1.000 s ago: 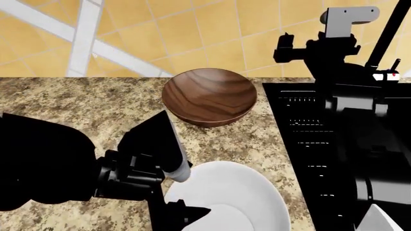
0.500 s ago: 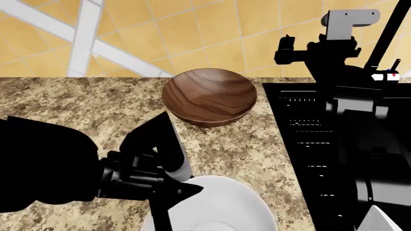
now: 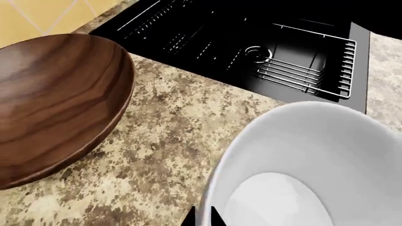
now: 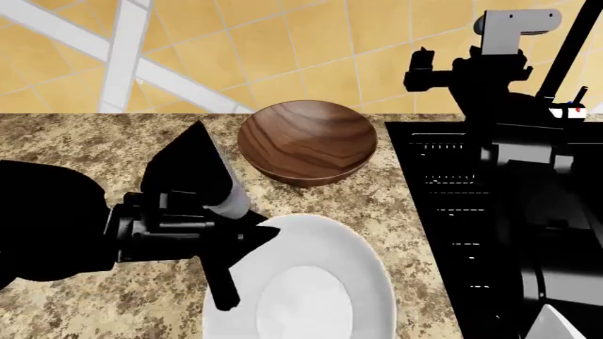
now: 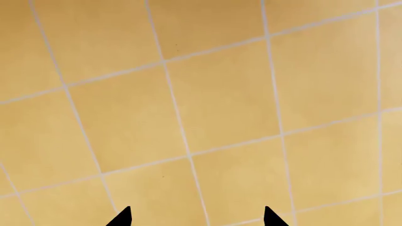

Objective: Stack the bowls in the sink.

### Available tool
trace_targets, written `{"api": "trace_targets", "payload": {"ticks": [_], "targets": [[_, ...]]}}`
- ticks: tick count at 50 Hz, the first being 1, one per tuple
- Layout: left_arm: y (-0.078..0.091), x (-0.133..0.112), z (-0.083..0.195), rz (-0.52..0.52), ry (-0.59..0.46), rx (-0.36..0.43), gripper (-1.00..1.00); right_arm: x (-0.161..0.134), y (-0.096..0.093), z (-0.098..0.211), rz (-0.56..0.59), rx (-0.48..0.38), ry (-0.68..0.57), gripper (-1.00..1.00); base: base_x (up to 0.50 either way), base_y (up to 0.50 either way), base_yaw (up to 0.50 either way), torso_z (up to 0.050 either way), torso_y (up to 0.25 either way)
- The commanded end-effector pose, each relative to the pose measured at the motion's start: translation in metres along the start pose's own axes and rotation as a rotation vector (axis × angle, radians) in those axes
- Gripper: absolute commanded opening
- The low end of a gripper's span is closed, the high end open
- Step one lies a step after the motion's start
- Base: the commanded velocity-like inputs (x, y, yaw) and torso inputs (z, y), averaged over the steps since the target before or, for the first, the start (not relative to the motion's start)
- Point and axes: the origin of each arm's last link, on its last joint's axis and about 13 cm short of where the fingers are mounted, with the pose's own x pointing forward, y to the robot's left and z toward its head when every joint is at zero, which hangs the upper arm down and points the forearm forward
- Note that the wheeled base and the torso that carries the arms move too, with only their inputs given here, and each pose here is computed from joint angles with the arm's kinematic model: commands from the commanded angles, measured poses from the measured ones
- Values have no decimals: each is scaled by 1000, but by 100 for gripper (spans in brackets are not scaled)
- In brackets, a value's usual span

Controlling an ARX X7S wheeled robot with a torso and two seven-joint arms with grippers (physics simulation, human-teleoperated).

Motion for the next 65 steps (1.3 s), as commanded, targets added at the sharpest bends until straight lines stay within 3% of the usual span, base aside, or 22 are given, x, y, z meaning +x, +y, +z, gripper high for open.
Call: {"api": "trace_targets", "payload": {"ticks": [1,10,26,41,46,48,50,53,65], "targets": [[12,-29,2,172,-84,-28,-100,-4,-2,7,4,-14,-12,100,0,0,0,0,0],[24,-47,-4,311,-128,-65,-100,-7,-3,8,12,-22,-15,100,0,0,0,0,0],[56,-76,18,606,-335,-103,-100,-11,-4,4,42,-59,-8,100,0,0,0,0,0],[66,-89,26,697,-414,-120,-100,-16,-2,6,77,-104,-11,100,0,0,0,0,0],[69,-96,31,748,-444,-129,-100,-21,-2,9,119,-179,-13,100,0,0,0,0,0],[73,-100,33,787,-470,-135,-100,-30,-1,14,187,-317,-26,100,0,0,0,0,0],[74,-106,31,829,-485,-146,-100,-43,-2,25,336,-519,-23,100,0,0,0,0,0],[74,-110,30,860,-494,-156,-100,-53,-1,35,444,-679,-21,100,0,0,0,0,0],[78,-105,24,869,-485,-164,-100,-79,-1,51,660,-1005,26,100,0,0,0,0,0]]}}
